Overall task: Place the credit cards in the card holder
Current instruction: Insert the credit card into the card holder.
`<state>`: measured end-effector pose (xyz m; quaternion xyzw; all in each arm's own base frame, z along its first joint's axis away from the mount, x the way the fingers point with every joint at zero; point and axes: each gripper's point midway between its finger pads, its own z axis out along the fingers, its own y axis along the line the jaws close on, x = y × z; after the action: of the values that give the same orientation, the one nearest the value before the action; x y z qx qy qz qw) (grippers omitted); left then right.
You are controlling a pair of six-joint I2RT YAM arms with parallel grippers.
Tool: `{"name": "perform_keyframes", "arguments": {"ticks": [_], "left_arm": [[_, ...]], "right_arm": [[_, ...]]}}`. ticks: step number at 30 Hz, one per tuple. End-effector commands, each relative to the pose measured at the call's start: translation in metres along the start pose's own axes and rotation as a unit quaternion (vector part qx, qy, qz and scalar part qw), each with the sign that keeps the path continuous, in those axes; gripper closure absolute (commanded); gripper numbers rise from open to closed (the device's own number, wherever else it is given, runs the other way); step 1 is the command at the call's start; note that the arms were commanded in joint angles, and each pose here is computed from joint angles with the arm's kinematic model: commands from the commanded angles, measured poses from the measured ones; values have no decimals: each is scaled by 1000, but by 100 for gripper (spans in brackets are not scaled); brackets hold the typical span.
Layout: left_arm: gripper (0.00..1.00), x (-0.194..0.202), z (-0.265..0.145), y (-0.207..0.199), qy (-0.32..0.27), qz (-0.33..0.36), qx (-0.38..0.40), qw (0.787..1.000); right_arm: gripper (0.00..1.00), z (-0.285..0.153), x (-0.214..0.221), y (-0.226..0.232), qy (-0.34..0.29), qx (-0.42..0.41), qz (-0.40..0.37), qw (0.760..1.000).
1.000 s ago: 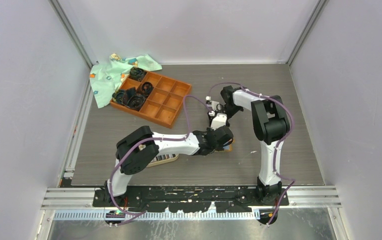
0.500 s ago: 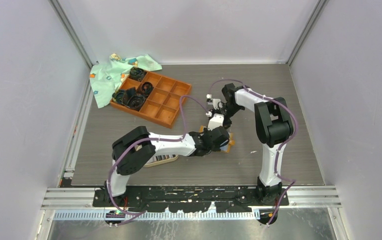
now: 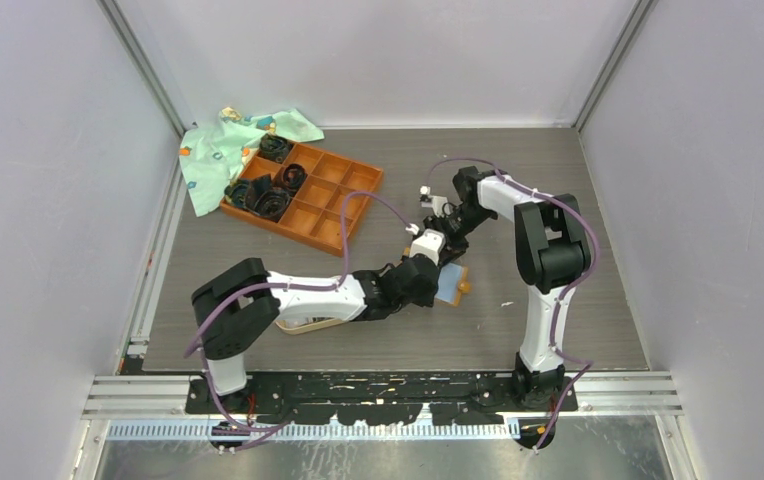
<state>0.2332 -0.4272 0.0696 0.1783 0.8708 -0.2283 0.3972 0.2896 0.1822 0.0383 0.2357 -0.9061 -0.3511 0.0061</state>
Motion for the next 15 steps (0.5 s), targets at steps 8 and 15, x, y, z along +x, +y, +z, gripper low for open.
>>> {"name": "perform_keyframes", "arguments": {"ticks": [8,15], "left_arm": [[71,-51,-24,9,-46,-31,38,998],[70,-53,-14,36,-29,-76,18,997]], "right_arm": [[55,-12,-3,11,-12,-37,38,999],[55,-18,-4,3,-20,-26,52,998]]}}
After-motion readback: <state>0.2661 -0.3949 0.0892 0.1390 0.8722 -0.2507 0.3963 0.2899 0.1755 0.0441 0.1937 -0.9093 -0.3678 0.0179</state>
